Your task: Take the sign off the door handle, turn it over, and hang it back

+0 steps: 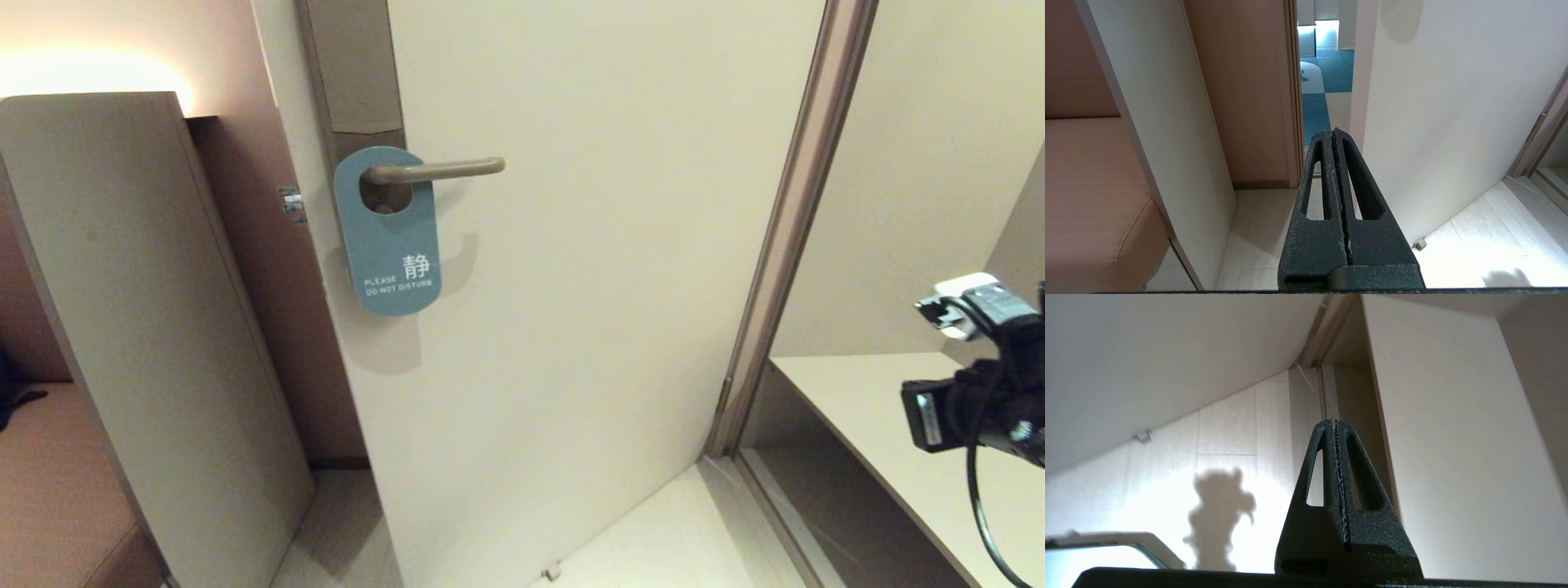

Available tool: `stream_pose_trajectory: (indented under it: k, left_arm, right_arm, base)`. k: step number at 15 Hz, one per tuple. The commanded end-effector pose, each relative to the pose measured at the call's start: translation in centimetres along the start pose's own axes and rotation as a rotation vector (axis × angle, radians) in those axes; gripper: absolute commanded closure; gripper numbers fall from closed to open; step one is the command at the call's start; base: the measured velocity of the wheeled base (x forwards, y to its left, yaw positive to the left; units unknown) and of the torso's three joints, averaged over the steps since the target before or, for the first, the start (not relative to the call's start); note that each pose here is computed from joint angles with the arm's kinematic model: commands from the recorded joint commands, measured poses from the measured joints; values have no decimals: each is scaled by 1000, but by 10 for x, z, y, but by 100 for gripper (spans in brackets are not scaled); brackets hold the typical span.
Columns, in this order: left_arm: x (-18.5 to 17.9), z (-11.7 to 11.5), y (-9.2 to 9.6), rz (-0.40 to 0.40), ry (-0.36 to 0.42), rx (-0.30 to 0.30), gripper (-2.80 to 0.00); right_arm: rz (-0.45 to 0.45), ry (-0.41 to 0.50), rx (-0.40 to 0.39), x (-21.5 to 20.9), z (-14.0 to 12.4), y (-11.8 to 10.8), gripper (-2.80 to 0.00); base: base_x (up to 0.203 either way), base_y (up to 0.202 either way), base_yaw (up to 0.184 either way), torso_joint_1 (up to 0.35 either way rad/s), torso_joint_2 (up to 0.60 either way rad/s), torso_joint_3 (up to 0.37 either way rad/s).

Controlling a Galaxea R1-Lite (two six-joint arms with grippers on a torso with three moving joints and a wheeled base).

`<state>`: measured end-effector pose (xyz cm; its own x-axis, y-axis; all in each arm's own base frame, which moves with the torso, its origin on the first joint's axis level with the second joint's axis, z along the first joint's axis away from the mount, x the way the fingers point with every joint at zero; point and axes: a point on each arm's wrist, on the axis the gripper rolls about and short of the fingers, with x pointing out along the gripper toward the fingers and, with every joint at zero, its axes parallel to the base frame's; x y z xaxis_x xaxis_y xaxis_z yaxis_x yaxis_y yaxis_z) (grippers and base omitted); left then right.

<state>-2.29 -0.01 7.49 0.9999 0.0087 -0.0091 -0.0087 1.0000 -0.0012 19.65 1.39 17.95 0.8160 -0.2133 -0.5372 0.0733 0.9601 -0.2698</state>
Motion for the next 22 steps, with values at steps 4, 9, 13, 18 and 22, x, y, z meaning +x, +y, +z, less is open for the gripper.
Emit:
stream_pose_trajectory:
  k: [4, 9, 13, 18, 22]
  left_arm:
    - [0, 0, 0, 1, 0, 0, 0]
    - [0, 0, 0, 1, 0, 0, 0]
    - [0, 0, 0, 2, 0, -2, 0]
    - [0, 0, 0, 1, 0, -2, 0]
    - [0, 0, 0, 1, 0, -2, 0]
  right_arm:
    - [-68, -239, 224, -94, -80, -25, 0]
    - [-16, -374, 216, -114, -152, -16, 0]
    - [56, -410, 76, -107, -187, -4, 0]
    - [143, -504, 59, -114, -197, -2, 0]
    - [127, -617, 69, -121, -204, -2, 0]
  base:
    - [0, 0, 0, 0, 0, 0]
    - [0, 0, 0, 0, 0, 0]
    - [0, 0, 0, 0, 0, 0]
    - [0, 0, 0, 0, 0, 0]
    - [0, 0, 0, 0, 0, 0]
